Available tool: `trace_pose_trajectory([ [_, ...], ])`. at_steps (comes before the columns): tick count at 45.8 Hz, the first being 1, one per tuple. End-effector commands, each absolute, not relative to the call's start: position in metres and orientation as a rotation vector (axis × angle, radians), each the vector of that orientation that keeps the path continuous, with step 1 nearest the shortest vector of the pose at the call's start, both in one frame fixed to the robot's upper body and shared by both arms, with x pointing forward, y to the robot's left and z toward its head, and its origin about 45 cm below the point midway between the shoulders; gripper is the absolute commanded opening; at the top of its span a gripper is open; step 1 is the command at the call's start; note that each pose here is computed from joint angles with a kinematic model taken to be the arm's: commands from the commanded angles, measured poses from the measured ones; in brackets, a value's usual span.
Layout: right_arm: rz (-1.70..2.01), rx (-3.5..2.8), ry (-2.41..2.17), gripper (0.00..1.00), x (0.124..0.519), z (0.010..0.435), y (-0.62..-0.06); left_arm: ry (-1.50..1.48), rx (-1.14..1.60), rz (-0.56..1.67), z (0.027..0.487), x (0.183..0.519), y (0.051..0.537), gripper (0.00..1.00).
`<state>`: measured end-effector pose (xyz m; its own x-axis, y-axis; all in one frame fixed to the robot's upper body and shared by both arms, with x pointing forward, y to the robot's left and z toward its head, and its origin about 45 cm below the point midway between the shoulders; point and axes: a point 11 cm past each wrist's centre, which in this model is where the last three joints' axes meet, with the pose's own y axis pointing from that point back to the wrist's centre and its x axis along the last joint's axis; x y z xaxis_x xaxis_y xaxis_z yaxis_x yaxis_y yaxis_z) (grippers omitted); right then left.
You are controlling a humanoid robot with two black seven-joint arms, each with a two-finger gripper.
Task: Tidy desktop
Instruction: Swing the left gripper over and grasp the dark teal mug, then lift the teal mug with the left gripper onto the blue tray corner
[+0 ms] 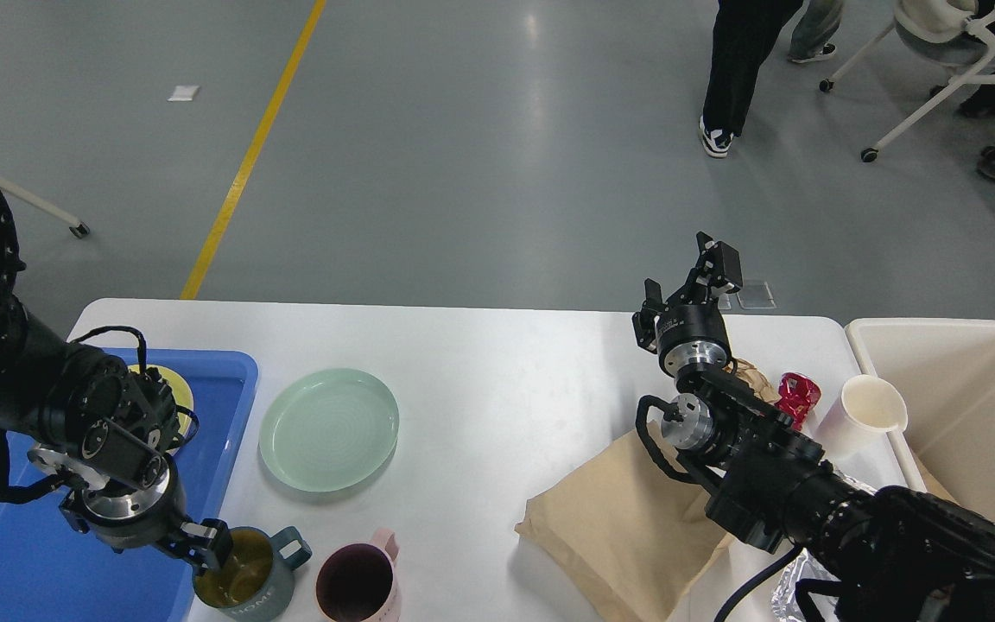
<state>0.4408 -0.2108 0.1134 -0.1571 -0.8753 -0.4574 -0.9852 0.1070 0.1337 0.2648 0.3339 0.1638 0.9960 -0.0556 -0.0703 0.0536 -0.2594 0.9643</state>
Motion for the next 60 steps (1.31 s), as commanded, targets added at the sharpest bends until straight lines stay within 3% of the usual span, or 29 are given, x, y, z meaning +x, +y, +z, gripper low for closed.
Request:
trace_pose_trajectory([
  [1, 0.6, -1.843, 2.123, 1.0, 0.441, 0.113, -0.211, -0.027, 1.824, -0.081, 0.154, 0.263, 0.33, 0.9],
  [45, 0.6, -1.843, 2.123, 1.0, 0.441, 0.113, -0.211, -0.081, 1.789, 0.016, 0.112, 0.247, 0.332, 0.89],
  [49, 0.6, -1.843, 2.123, 1.0, 0.441, 0.113, -0.211, -0.088, 1.784, 0.023, 0.108, 0.245, 0.331, 0.87],
  [60, 0.6, -1.843, 2.123, 1.0, 0.441, 0.113, -0.211, -0.099, 1.778, 0.037, 0.103, 0.244, 0.331, 0.68],
])
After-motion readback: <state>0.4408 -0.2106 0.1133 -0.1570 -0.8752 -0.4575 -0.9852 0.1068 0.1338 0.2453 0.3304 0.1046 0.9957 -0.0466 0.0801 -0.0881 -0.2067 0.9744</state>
